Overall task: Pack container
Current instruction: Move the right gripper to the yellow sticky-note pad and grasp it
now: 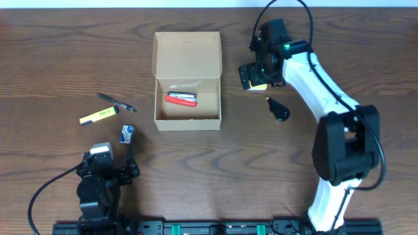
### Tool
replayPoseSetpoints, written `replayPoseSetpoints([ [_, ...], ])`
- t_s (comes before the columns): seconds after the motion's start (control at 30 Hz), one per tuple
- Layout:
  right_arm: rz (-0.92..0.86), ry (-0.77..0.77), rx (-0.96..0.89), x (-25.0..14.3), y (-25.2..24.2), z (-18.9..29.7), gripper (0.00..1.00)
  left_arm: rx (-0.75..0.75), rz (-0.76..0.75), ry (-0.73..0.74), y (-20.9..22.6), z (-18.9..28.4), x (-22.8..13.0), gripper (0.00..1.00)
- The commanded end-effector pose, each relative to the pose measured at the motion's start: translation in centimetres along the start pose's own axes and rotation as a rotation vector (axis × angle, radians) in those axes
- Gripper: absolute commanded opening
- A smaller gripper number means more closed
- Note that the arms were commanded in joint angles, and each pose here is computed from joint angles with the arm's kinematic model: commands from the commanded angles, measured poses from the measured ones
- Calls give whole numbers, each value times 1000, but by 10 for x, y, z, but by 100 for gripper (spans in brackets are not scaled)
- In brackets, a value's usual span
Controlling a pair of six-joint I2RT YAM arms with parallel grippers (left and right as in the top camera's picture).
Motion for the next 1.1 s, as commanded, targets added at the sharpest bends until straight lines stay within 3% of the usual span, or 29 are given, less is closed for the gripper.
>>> replayPoseSetpoints([
  [0.0, -97, -14, -24, 4, 1, -14, 99, 10, -3, 11, 0, -3, -5, 95],
  [0.37, -224, -123, -99, 20, -6, -43, 99, 10, -3, 11, 0, -3, -5, 95],
  [1.07, -203, -73, -67, 14, -2, -67, 99, 10, -3, 11, 0, -3, -5, 95],
])
Point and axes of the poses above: each gripper's point midway between its finger pads, its own z axis back along the fingers, its own y axis along the line the jaws close on, x = y × z, the point moved 9 cm from there along z, back along the fingers, and after that the axes turned 7 degrees about -z, right-handed, at the moved point
